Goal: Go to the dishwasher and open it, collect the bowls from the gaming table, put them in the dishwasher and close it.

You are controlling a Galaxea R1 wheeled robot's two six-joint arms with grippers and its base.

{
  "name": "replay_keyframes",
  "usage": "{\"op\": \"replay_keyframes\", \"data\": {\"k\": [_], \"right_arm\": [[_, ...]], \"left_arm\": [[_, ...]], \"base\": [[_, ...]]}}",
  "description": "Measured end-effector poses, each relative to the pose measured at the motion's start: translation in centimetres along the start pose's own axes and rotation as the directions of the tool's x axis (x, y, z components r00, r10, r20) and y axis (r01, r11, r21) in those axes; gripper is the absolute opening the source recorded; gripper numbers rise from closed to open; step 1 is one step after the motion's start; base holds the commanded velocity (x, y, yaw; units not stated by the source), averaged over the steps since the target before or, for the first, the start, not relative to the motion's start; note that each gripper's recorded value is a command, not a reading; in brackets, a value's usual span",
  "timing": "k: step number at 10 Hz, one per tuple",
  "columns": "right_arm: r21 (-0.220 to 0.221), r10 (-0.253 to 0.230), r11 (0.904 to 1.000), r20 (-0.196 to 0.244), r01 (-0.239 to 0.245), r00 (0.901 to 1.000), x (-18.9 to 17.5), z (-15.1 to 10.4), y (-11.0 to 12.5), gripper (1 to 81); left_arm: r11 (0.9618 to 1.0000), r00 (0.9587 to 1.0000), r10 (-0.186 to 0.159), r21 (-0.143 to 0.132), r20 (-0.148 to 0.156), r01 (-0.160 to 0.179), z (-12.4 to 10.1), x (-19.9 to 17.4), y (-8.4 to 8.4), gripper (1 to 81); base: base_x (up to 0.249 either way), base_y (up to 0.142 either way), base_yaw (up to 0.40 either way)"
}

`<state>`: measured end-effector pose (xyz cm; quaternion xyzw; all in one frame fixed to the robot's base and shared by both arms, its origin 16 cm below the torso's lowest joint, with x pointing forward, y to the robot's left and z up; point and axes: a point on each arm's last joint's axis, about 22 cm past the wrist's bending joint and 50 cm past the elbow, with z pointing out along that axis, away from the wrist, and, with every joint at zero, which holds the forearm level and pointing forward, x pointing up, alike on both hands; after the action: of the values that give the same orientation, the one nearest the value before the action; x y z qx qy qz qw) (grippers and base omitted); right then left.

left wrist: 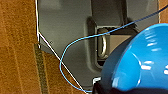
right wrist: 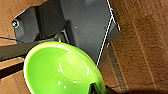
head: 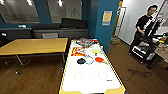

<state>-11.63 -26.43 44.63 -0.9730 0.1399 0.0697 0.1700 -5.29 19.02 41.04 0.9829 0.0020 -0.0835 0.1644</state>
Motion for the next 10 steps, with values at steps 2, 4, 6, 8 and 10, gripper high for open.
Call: {"op": "replay_keyframes", "data": {"k": [2,4,6,8,10], "right_arm": [[-0.037,-0.003,0.9993,-0.005,0.003,1.0,0.1,0.8,0.6,1.0],[-0.076,-0.016,0.997,-0.016,0.015,0.9997,0.8,1.6,0.8,1.0],[-0.076,-0.025,0.9968,-0.006,0.025,0.9997,-0.2,2.4,-0.1,1.0],[-0.077,-0.029,0.9966,-0.002,0.029,0.9996,-0.3,2.4,-0.1,1.0],[-0.089,-0.03,0.9956,-0.005,0.029,0.9995,-0.2,2.0,0.8,1.0]], "left_arm": [[1.0,1.0,-0.002,0.0,0.003,0.002,0.1,-0.6,0.1,1.0],[1.0,1.0,0.0,0.002,-0.005,0.0,0.0,0.1,0.0,1.0],[1.0,1.0,-0.001,0.001,0.0,0.001,0.1,-0.4,0.1,1.0],[1.0,1.0,0.0,0.004,-0.006,0.0,0.0,0.0,-0.1,1.0],[1.0,1.0,-0.003,0.006,-0.002,0.003,-0.2,-0.3,-0.7,1.0]], "base": [[-0.074,0.0,0.0],[-0.074,0.0,0.0],[-0.074,0.0,0.0],[-0.075,0.0,0.0],[-0.076,0.0,0.0]]}}
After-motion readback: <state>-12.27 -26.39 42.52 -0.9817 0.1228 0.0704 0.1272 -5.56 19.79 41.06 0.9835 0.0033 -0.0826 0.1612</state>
